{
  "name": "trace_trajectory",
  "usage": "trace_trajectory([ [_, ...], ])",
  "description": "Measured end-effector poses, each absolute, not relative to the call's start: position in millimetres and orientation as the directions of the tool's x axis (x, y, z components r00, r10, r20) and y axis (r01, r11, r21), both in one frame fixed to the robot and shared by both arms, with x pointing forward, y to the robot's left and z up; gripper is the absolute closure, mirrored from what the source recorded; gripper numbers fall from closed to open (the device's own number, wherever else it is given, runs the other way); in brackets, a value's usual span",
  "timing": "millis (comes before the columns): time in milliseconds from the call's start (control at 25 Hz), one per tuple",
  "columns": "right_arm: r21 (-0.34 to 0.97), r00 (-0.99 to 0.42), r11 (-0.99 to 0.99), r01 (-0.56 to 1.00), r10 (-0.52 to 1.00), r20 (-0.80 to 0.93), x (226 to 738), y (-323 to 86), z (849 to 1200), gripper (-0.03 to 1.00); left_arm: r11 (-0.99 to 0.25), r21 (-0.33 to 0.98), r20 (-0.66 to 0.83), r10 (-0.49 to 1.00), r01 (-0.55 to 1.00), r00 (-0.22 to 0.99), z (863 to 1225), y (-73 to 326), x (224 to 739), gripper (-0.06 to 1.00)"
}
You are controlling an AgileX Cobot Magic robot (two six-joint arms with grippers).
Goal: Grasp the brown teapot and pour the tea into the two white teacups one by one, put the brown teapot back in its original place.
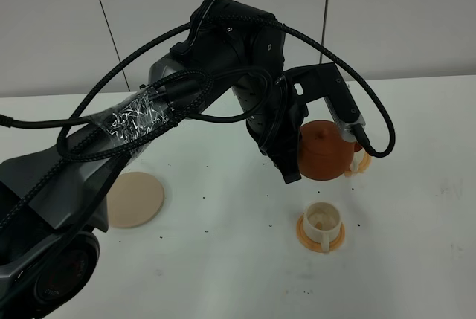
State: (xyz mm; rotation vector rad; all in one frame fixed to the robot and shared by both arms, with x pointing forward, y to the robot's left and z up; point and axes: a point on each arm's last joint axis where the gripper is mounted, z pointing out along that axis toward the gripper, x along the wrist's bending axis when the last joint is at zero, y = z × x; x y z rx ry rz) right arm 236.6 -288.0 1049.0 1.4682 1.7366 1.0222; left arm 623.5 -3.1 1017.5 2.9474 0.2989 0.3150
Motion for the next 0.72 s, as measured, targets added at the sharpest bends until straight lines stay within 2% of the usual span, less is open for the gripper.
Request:
trace_trajectory([
  [280,0.869,-0.174,0.075,0.49,0.985,0.013,236.6,-288.0,1049.0,0.73,-0.973,0.178,0.194,0.182,0.148,0.964,1017.5,-5.5,621.6,0.78],
  [720,0.869,-0.174,0.075,0.49,0.985,0.013,236.6,-288.0,1049.0,0.73,-0.992,0.099,0.261,0.097,0.073,0.96,1024.0,-3.0,614.2,0.78],
])
